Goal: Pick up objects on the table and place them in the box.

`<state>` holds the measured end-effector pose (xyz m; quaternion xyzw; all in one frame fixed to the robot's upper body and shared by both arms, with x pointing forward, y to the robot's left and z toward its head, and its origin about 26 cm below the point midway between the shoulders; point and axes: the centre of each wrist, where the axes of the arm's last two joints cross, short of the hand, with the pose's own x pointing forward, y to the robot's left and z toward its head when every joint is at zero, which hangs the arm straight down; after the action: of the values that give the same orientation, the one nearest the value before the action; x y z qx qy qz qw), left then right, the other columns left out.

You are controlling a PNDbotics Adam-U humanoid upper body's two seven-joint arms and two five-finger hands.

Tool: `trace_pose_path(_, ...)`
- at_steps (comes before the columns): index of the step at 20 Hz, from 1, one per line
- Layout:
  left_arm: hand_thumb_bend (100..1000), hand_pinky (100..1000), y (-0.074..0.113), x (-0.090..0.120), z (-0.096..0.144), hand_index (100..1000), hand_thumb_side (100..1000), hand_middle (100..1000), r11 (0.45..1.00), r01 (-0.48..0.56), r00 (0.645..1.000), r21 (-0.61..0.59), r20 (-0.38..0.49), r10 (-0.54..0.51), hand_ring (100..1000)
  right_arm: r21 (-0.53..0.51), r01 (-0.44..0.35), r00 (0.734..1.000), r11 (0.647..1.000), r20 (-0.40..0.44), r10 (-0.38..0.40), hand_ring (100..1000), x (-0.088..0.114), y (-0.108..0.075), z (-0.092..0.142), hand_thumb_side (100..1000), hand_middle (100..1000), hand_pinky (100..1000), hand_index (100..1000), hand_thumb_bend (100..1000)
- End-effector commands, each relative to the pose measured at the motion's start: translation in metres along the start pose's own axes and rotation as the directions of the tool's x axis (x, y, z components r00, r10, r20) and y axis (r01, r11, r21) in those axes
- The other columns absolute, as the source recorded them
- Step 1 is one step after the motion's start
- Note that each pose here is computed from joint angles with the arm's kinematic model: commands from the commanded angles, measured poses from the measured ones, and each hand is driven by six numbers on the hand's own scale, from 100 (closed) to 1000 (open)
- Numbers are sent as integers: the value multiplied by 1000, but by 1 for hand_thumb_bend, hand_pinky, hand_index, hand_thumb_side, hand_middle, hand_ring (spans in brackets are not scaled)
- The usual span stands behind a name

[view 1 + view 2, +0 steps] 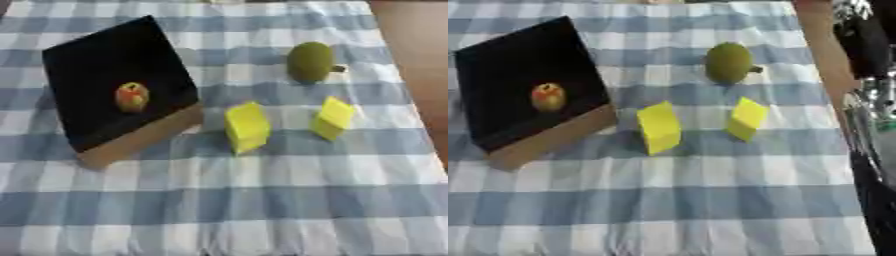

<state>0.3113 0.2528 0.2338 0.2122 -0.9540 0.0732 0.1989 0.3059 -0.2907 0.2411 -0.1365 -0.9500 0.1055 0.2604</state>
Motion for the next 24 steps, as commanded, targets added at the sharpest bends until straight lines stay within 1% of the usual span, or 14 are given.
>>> trace_pose_path(1,477,761,5,5,-8,810,674,741,1000,8,999,-4,37,-8,829,5,-16,999,1000,34,16,777,7,-4,-6,599,694,822,820,100)
trace_pose_path(4,477,761,5,5,-8,810,675,741,1000,9,999,-6,37,-8,829,7,-20,999,1000,32,20,778,7,-5,-6,600,695,822,821,100)
trace_pose_path(7,476,761,5,5,-8,810,675,741,1000,12,999,-10,37,-11,829,35,-56,998,998,20,55,783,7,-9,-5,602,699,822,825,100)
trace_pose_path(10,476,761,6,4,-8,811,675,741,1000,20,999,-14,40,-19,829,103,-132,991,986,2,132,792,8,-15,-5,601,710,823,833,100)
trace_pose_path(12,476,761,8,4,-8,810,675,742,999,28,999,-17,42,-27,829,172,-191,981,966,-4,195,799,10,-18,-6,595,722,826,841,100)
trace_pose_path(13,475,761,8,4,-8,811,675,742,999,32,999,-19,42,-31,829,204,-221,974,954,-2,226,803,11,-20,-8,568,728,827,845,100)
trace_pose_path(16,476,761,10,4,-8,811,675,742,999,41,998,-26,45,-40,829,308,-302,949,902,13,314,814,14,-22,-13,500,749,832,861,100)
trace_pose_path(19,474,761,11,3,-8,811,676,742,998,48,998,-31,47,-46,829,417,-372,921,829,52,387,832,19,-19,-20,455,775,840,878,100)
trace_pose_path(21,474,761,11,3,-8,811,676,742,998,51,998,-35,47,-49,829,479,-420,897,771,91,432,838,23,-17,-25,458,784,842,888,100)
trace_pose_path(24,474,761,11,3,-8,811,676,742,998,51,998,-39,48,-49,829,562,-489,854,667,152,498,846,29,-14,-32,459,796,844,897,100)
